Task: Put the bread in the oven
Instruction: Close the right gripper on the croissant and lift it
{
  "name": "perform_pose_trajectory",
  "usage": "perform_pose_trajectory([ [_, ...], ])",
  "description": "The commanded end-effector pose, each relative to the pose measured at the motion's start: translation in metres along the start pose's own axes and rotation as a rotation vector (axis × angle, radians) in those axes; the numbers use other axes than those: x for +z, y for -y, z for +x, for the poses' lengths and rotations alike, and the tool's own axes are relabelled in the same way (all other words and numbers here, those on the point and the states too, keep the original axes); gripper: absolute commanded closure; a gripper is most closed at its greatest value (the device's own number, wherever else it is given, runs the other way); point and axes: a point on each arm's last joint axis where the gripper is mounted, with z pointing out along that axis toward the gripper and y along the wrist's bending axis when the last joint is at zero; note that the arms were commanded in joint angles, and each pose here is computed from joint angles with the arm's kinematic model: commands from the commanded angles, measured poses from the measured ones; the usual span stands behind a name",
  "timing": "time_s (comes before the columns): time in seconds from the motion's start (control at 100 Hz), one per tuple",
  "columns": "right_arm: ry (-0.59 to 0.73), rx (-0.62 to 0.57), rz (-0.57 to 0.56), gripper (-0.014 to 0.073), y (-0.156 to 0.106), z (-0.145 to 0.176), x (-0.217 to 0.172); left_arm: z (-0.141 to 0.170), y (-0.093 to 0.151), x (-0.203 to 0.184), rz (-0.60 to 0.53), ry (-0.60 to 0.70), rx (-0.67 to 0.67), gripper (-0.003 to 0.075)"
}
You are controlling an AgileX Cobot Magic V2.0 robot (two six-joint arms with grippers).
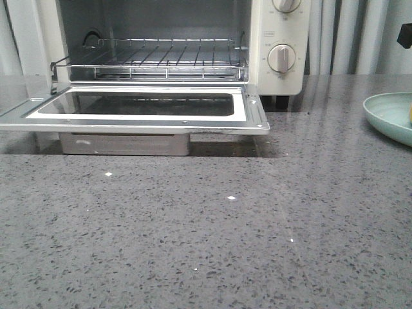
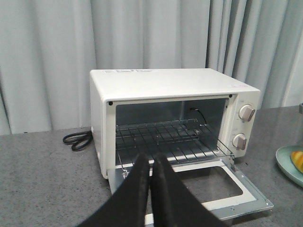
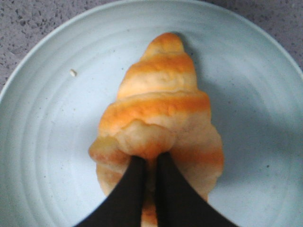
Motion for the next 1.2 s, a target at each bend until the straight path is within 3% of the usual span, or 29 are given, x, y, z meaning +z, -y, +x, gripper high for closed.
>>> perform_pose_trajectory([
  [0.0, 0.075, -0.025, 0.002, 0.0662, -0.003, -0.001, -0.028, -0.019, -0.004, -0.015, -0.017, 0.09, 0.02, 0.0742],
  [0.36, 0.136, -0.194, -0.064, 0.0662, -0.047, 0.028, -0.087, -0.019, -0.014, -0.036, -0.151, 0.09, 0.044, 0.0742],
  [0.59, 0.2, -0.326, -0.132, 0.0662, -0.074, 0.057, -0.129, -0.019, -0.014, -0.036, -0.159, 0.09, 0.044, 0.0742],
  [0.78, 0.257, -0.514, -0.217, 0.0662, -0.106, 0.079, -0.157, -0.013, -0.013, -0.031, -0.158, 0.069, 0.051, 0.0742],
  [0.99, 0.378, -0.652, -0.328, 0.0662, -0.144, 0.081, -0.193, -0.009, -0.012, -0.029, -0.147, 0.059, 0.043, 0.0742],
  [1.19, 0.426, -0.737, -0.33, 0.0662, -0.174, 0.063, -0.21, -0.009, -0.012, -0.029, -0.142, 0.057, 0.037, 0.0742],
])
